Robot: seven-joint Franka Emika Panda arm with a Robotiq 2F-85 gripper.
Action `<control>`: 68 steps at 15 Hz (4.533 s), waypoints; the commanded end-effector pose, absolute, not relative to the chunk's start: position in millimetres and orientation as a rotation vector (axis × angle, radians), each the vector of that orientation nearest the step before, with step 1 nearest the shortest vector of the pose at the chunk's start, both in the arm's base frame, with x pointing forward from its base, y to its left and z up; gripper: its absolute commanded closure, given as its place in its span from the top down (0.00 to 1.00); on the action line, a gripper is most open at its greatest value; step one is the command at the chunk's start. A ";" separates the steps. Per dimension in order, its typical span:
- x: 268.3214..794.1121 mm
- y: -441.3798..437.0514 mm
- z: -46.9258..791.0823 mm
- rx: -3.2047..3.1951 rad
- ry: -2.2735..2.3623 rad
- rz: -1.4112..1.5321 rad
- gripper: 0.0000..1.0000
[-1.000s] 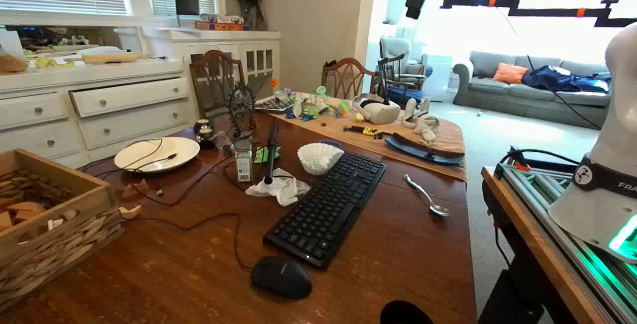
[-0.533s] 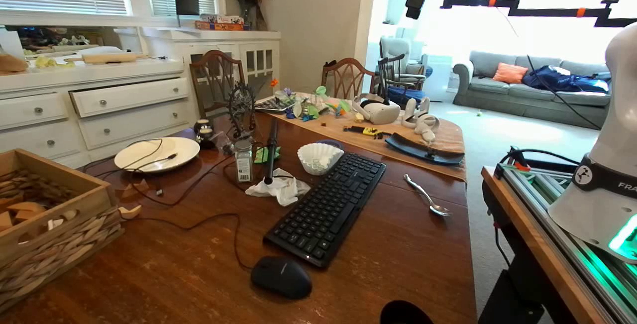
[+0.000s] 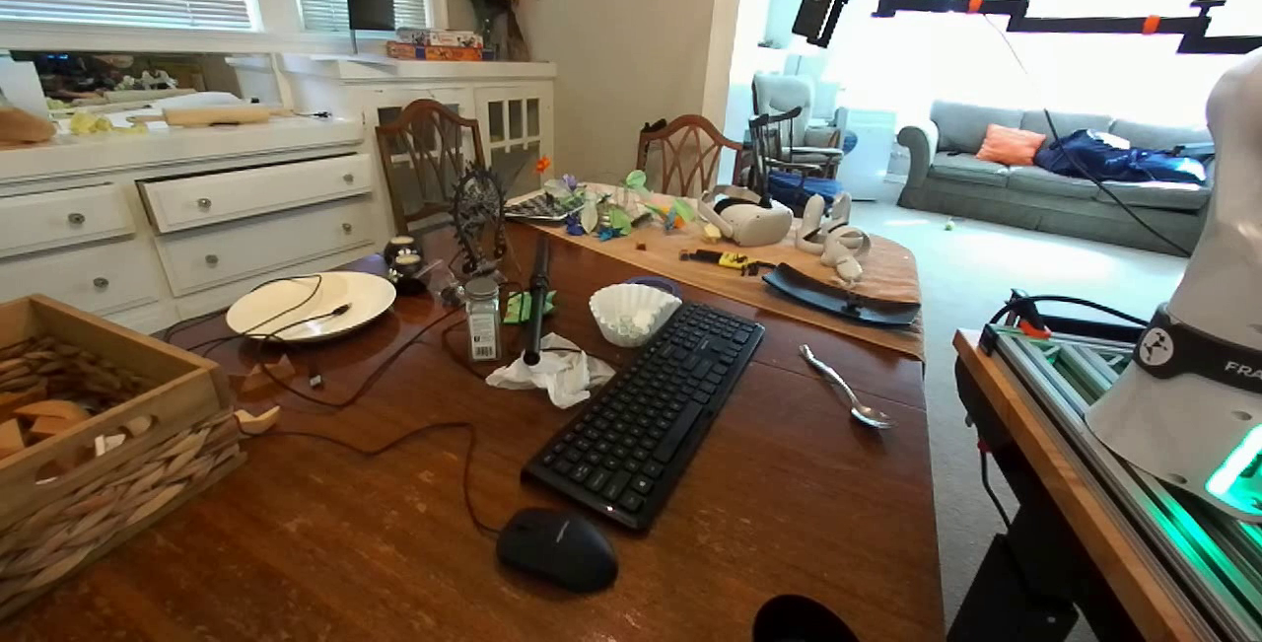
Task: Press a key on the keyboard
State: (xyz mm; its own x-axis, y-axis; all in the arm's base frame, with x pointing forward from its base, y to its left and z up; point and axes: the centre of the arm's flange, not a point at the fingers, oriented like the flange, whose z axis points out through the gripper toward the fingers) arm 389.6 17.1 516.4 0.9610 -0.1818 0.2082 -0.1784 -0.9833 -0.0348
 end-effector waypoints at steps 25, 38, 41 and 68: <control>388.9 -102.3 316.6 -3.174 0.497 -0.254 0.01; 426.5 -137.1 248.0 -3.133 0.550 -0.229 0.00; 435.1 -143.2 219.6 -3.128 0.547 -0.161 0.00; 487.7 -125.1 123.6 -3.121 0.595 0.023 0.00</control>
State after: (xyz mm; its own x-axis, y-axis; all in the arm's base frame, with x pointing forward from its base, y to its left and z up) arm 483.0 -128.0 131.1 0.9342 -0.3564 -0.0148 -0.3555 -0.9337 0.0435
